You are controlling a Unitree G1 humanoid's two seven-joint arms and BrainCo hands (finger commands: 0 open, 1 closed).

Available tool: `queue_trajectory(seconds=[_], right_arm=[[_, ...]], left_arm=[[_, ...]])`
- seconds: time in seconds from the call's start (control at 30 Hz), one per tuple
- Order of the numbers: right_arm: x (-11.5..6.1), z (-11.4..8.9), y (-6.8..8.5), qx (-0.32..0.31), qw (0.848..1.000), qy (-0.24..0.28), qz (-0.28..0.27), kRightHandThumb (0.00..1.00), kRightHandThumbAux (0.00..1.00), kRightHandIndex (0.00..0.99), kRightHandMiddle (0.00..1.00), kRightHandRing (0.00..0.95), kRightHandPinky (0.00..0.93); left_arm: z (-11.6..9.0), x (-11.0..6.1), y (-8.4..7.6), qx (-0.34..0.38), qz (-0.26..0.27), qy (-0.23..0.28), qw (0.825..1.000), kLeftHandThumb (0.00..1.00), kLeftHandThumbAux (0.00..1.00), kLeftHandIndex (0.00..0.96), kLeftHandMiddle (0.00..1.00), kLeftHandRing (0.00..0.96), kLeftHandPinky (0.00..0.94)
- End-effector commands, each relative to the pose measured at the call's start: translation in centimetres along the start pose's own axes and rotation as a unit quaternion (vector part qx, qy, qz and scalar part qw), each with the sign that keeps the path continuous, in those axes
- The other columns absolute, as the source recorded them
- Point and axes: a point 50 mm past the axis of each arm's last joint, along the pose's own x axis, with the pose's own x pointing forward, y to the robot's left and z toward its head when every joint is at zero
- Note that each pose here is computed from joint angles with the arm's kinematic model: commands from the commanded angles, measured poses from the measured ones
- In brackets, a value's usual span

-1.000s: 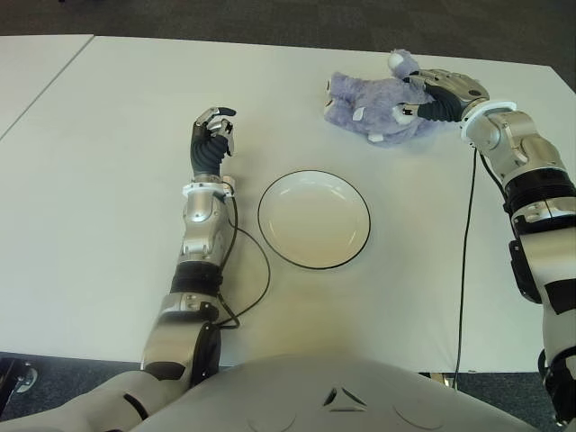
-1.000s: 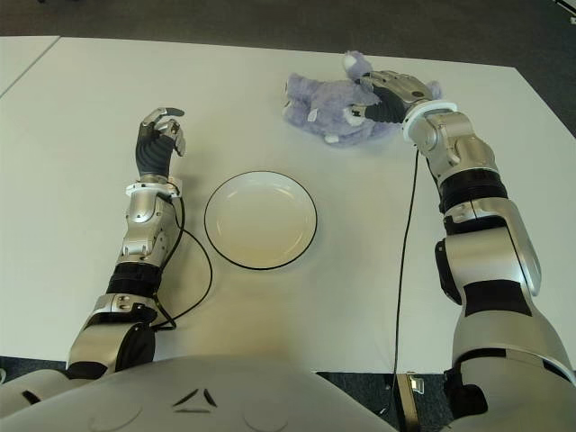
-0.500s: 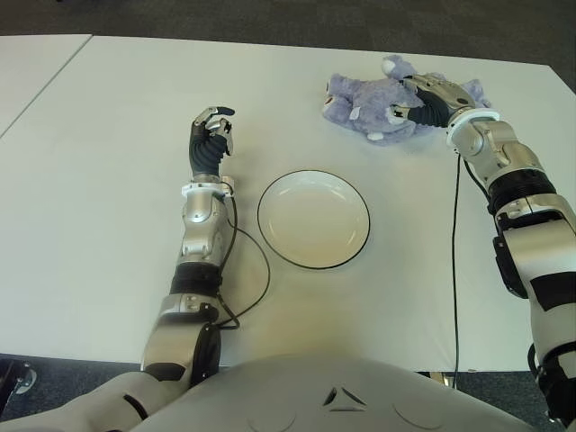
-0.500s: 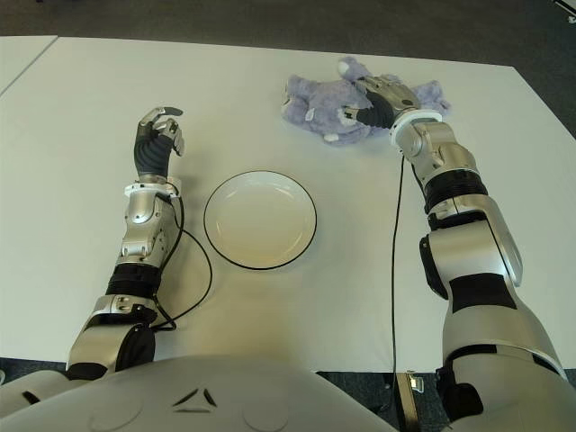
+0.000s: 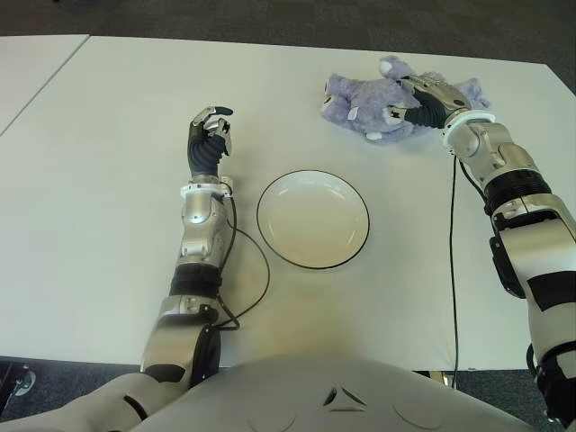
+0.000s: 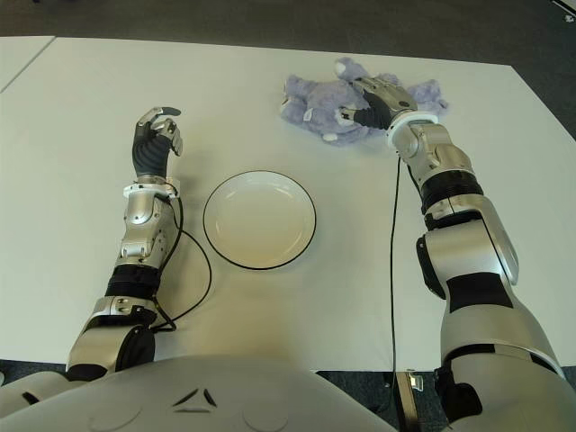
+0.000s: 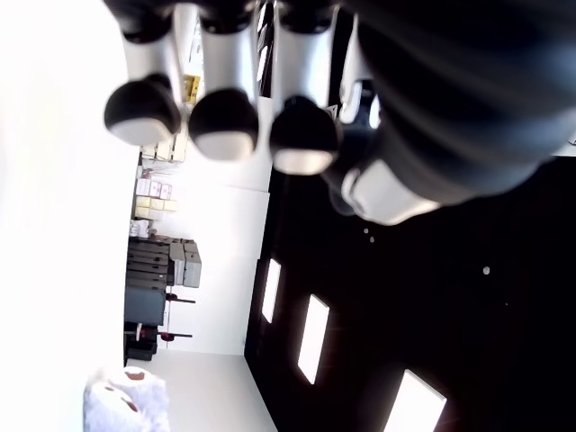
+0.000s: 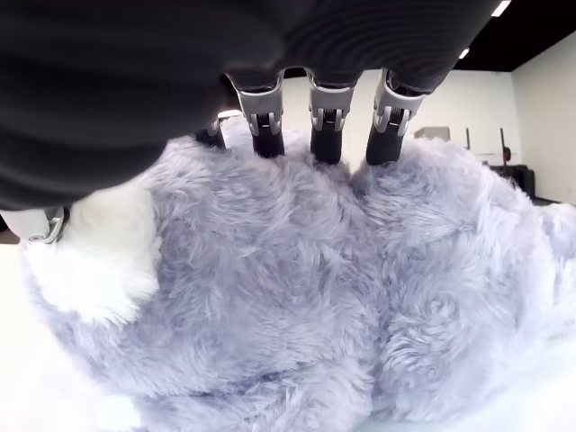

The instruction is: Put the doll into the plate.

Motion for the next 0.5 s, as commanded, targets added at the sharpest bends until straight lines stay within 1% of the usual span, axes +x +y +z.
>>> queue_trajectory(seconds=[0.03,0.3,0.4,0.5], right_arm=[[-0.37,0.31,3.05,0.004,0.999,-0.001,0.053,0.429,0.225,0.0,0.0,0.0,0.0],[-0.35,0.44,3.08,0.005,0.998,-0.005,0.057,0.409,0.226,0.0,0.0,0.0,0.0],[-0.39,0.53,3.3,0.009,0.998,-0.009,0.059,0.41,0.228,0.0,0.0,0.0,0.0],[-0.47,0.67,3.86,0.015,0.998,-0.011,0.064,0.42,0.234,0.0,0.0,0.0,0.0]], left_arm=[[-4.52,-3.98,1.16,-0.008,0.038,0.104,0.994,0.711,0.705,0.442,0.877,0.877,0.857],[-4.43,-3.95,1.02,-0.007,0.038,0.101,0.994,0.711,0.705,0.442,0.877,0.877,0.858],[-4.4,-3.95,0.95,-0.009,0.038,0.1,0.994,0.711,0.705,0.442,0.878,0.879,0.86],[-4.37,-3.96,0.92,-0.011,0.038,0.099,0.994,0.711,0.705,0.442,0.878,0.88,0.86]])
